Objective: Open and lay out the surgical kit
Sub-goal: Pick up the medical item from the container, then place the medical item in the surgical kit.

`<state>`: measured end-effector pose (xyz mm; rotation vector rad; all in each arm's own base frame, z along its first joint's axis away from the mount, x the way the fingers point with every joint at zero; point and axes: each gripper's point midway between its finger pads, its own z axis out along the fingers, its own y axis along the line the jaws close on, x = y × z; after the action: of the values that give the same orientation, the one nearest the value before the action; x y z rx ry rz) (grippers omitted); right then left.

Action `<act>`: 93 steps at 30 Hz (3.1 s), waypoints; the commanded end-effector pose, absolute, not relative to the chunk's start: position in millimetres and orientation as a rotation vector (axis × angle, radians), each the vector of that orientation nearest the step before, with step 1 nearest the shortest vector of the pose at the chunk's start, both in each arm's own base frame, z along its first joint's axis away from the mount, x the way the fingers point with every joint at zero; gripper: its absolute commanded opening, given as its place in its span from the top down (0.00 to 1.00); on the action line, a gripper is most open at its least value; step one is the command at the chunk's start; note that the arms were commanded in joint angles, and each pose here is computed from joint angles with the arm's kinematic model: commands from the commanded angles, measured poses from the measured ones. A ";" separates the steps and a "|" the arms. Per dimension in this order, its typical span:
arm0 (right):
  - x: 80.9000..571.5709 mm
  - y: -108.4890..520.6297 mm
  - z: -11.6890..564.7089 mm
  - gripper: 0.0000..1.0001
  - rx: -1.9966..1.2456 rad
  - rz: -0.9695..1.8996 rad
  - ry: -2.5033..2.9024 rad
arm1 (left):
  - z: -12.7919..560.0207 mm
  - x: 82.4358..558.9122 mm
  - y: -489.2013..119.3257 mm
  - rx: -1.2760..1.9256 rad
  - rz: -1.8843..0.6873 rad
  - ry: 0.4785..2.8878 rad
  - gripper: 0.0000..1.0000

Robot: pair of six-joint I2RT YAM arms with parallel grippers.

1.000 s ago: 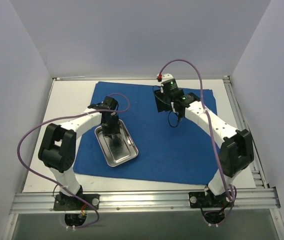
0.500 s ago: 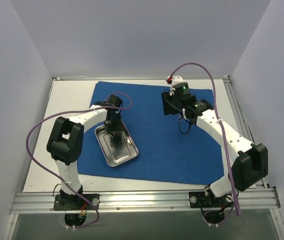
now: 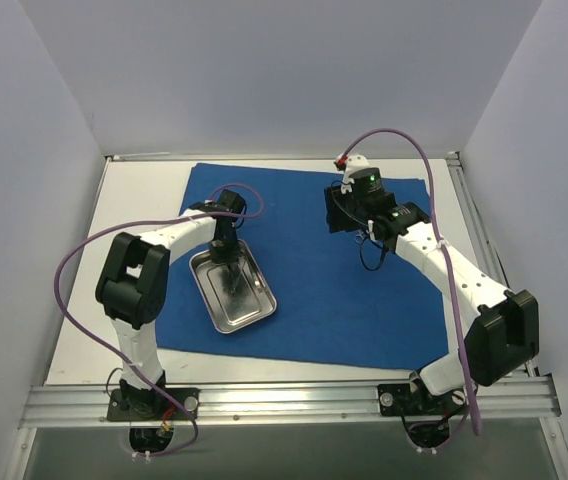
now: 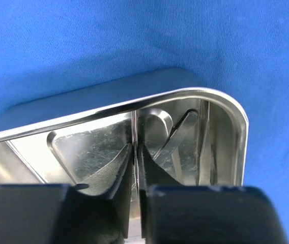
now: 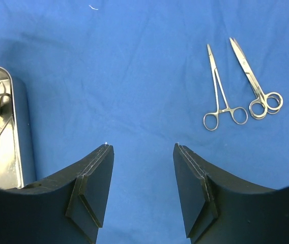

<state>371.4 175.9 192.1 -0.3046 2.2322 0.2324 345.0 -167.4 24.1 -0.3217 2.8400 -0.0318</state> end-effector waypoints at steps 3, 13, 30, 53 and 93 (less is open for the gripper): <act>371.0 179.0 208.8 0.49 -0.317 0.267 2.183 | 23.9 343.5 -160.9 -0.315 0.006 2.813 0.97; 345.6 254.9 207.2 0.41 -0.448 0.810 2.167 | 117.7 332.3 -168.7 -0.108 -0.256 2.577 0.98; 271.7 342.7 261.9 0.50 -0.748 1.522 1.785 | 273.4 286.4 -261.7 0.418 -1.156 1.980 0.98; 262.1 344.9 257.8 1.00 -0.704 1.597 1.774 | 308.3 300.4 -253.0 0.275 -1.341 1.831 0.45; 426.7 132.3 31.8 0.99 -0.704 -0.418 2.612 | 139.8 329.6 -182.2 0.008 -0.623 2.544 0.44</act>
<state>430.8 133.4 30.6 -0.6536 2.5981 -0.3537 329.7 -177.8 134.9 -0.0201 2.5465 -0.5972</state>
